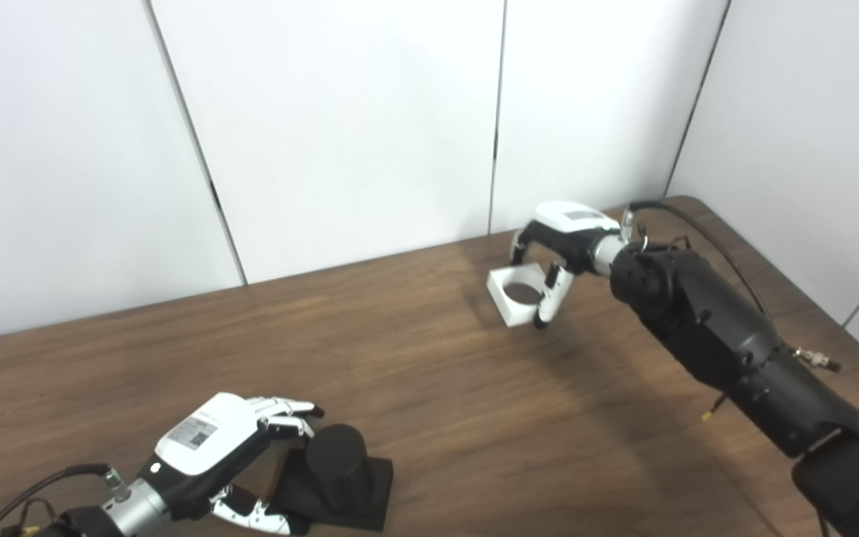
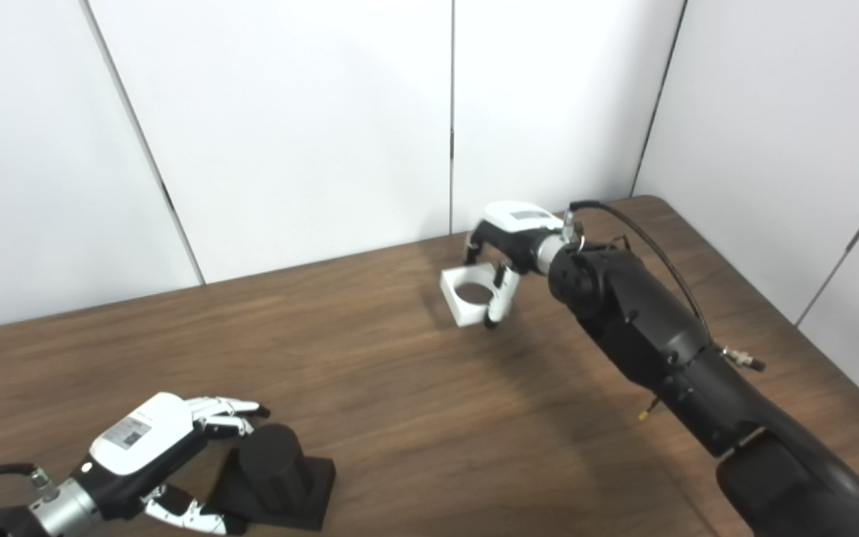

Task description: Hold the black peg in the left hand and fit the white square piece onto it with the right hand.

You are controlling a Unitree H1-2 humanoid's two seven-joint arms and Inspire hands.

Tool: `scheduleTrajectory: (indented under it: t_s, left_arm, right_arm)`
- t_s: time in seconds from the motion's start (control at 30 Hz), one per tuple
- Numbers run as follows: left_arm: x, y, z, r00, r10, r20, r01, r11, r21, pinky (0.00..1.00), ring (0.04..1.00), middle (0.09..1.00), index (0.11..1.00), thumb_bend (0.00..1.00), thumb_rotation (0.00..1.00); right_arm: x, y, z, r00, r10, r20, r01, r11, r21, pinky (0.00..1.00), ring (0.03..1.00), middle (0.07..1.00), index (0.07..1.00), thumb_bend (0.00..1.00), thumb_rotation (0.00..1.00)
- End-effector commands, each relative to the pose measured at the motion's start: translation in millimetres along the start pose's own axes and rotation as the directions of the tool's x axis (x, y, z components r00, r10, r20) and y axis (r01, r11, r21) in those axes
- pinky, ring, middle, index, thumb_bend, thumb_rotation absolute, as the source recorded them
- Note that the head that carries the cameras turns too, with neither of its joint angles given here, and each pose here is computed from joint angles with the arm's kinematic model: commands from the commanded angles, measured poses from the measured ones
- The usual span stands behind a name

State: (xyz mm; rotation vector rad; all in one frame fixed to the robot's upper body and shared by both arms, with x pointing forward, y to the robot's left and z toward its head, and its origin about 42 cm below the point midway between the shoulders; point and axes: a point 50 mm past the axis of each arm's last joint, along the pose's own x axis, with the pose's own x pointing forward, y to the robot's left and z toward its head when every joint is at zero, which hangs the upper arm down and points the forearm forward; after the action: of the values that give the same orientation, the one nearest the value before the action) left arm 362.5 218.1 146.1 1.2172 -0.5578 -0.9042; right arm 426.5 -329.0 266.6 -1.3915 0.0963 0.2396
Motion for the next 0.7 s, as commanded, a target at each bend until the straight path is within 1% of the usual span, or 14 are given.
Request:
scheduleTrajectory:
  t_s: [0.0,0.1,0.17,0.3,0.43,0.5,0.67]
  left_arm:
    - [-9.1,-27.2,-2.0,0.988,-0.153,-0.031,0.154,0.988,0.024,0.77,0.831,0.858,0.491,0.52,0.06]
    - [-5.5,-28.1,-1.0,0.988,-0.154,-0.031,0.155,0.987,0.042,0.77,0.828,0.856,0.491,0.52,0.06]
    - [-3.0,-28.5,0.0,0.987,-0.159,-0.031,0.161,0.985,0.057,0.77,0.828,0.854,0.491,0.52,0.06]
    - [2.2,-29.2,2.2,0.984,-0.172,-0.039,0.174,0.984,0.048,0.81,0.851,0.875,0.492,0.52,0.06]
    - [7.2,-29.3,5.2,0.986,-0.16,-0.043,0.161,0.986,0.043,0.8,0.852,0.879,0.492,0.52,0.07]
    - [10.8,-28.5,6.3,0.986,-0.158,-0.043,0.16,0.986,0.053,0.8,0.853,0.879,0.492,0.52,0.07]
    - [18.5,-28.9,7.2,0.989,-0.146,-0.031,0.148,0.987,0.066,0.78,0.838,0.871,0.492,0.52,0.07]
  right_arm:
    - [-10.0,-40.5,8.0,0.993,-0.103,0.061,0.106,0.993,-0.046,0.79,0.865,0.775,0.48,0.52,0.13]
    - [-19.5,-45.5,21.9,0.987,-0.098,0.124,0.106,0.993,-0.058,0.8,0.872,0.778,0.481,0.52,0.13]
    - [-25.2,-46.9,30.0,0.983,-0.089,0.161,0.101,0.993,-0.064,0.78,0.874,0.784,0.48,0.52,0.13]
    - [-37.5,-48.8,47.0,0.968,-0.076,0.239,0.093,0.994,-0.062,0.77,0.875,0.786,0.481,0.52,0.13]
    - [-46.1,-52.9,56.9,0.953,-0.066,0.297,0.09,0.994,-0.068,0.77,0.875,0.782,0.48,0.52,0.13]
    - [-50.8,-55.3,62.5,0.94,-0.062,0.335,0.09,0.993,-0.07,0.76,0.871,0.779,0.48,0.52,0.13]
    - [-58.1,-57.5,71.7,0.921,-0.052,0.387,0.087,0.994,-0.073,0.73,0.866,0.78,0.48,0.52,0.13]
